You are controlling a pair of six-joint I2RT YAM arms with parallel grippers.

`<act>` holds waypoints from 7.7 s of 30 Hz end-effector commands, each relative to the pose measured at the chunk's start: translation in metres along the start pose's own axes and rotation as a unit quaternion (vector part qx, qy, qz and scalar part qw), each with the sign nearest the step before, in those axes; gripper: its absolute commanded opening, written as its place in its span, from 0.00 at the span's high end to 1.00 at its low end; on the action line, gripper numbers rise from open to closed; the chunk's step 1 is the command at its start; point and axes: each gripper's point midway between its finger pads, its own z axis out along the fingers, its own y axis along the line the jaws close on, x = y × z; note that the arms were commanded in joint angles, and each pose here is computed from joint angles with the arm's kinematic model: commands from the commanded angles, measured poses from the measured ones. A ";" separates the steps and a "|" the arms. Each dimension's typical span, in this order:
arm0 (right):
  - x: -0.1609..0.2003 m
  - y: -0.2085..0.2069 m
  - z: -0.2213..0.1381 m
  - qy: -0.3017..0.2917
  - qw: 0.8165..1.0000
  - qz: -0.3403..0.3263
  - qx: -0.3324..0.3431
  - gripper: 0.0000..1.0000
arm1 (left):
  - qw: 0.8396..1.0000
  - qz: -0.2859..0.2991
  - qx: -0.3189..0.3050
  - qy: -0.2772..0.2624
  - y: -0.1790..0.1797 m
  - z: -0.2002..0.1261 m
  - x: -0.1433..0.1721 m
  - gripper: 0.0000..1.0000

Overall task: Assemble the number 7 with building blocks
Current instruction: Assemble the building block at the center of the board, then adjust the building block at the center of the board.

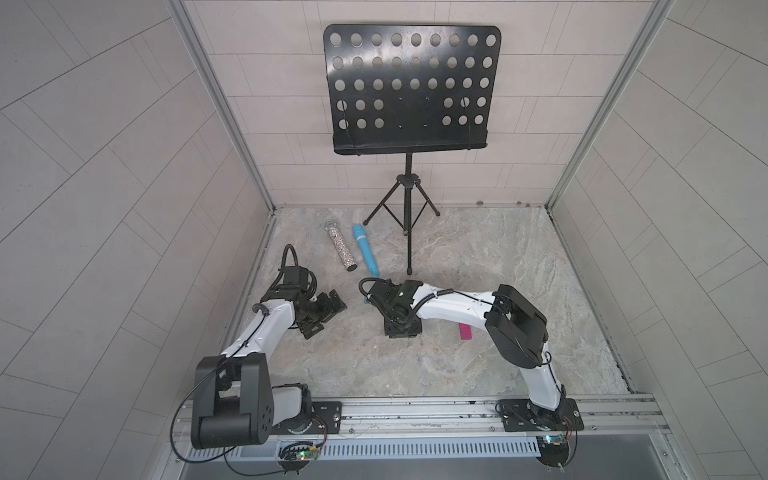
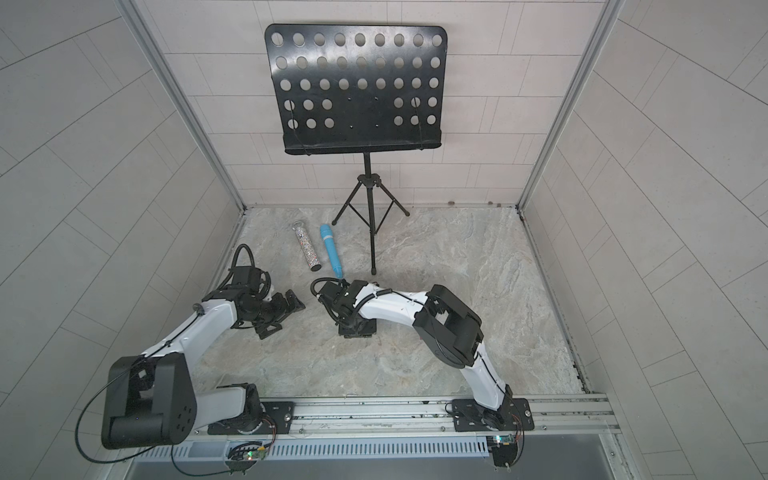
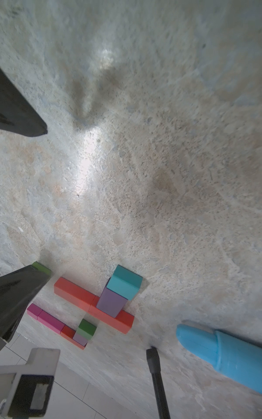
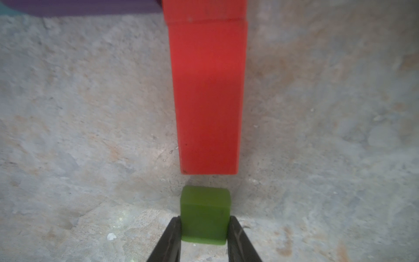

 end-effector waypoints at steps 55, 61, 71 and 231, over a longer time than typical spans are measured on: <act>-0.134 -0.012 -0.049 -0.067 0.985 -0.130 -0.087 0.50 | 0.990 0.117 -0.017 0.076 -0.085 0.035 -0.045 0.14; -0.122 -0.018 -0.043 -0.072 0.976 -0.202 -0.023 0.44 | 0.988 0.125 -0.032 0.088 -0.082 0.041 -0.049 0.14; -0.105 -0.005 -0.023 -0.061 0.959 -0.276 -0.002 0.38 | 0.986 0.119 -0.043 0.105 -0.074 0.046 -0.044 0.16; -0.139 -0.051 0.019 0.010 1.000 -0.023 -0.016 0.60 | 0.987 0.084 -0.024 0.133 -0.079 0.072 -0.036 0.18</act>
